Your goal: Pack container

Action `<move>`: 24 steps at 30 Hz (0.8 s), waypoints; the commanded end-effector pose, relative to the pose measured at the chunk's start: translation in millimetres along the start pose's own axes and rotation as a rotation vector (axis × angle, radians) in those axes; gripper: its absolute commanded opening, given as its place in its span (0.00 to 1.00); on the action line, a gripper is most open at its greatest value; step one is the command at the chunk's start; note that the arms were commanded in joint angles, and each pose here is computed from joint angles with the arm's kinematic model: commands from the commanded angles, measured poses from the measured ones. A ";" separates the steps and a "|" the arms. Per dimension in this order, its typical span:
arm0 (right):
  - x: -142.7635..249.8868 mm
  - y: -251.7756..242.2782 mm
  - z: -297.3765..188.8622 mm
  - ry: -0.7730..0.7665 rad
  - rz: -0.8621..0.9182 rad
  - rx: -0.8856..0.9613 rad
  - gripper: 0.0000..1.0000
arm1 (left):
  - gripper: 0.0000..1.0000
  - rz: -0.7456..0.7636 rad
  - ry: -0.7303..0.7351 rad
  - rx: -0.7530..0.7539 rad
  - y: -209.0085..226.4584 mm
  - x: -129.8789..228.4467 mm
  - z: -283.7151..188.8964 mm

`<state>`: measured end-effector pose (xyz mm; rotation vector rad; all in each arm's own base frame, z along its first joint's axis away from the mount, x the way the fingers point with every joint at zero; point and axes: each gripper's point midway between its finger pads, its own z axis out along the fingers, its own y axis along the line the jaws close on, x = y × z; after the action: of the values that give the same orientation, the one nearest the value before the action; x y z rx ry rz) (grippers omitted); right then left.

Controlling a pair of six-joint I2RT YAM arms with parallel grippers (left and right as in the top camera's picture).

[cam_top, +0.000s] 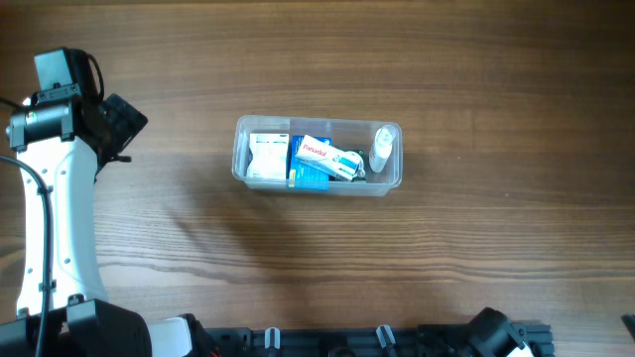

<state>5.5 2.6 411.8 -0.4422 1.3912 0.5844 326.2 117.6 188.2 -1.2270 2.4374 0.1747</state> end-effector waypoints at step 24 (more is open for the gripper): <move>227.3 44.8 197.6 0.138 0.259 -0.301 1.00 | 1.00 -0.009 -0.019 0.015 -0.4 -5.2 -7.2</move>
<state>143.4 185.3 236.3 -0.5925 1.4536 0.9857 326.1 117.7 188.2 -1.2271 2.4373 0.1752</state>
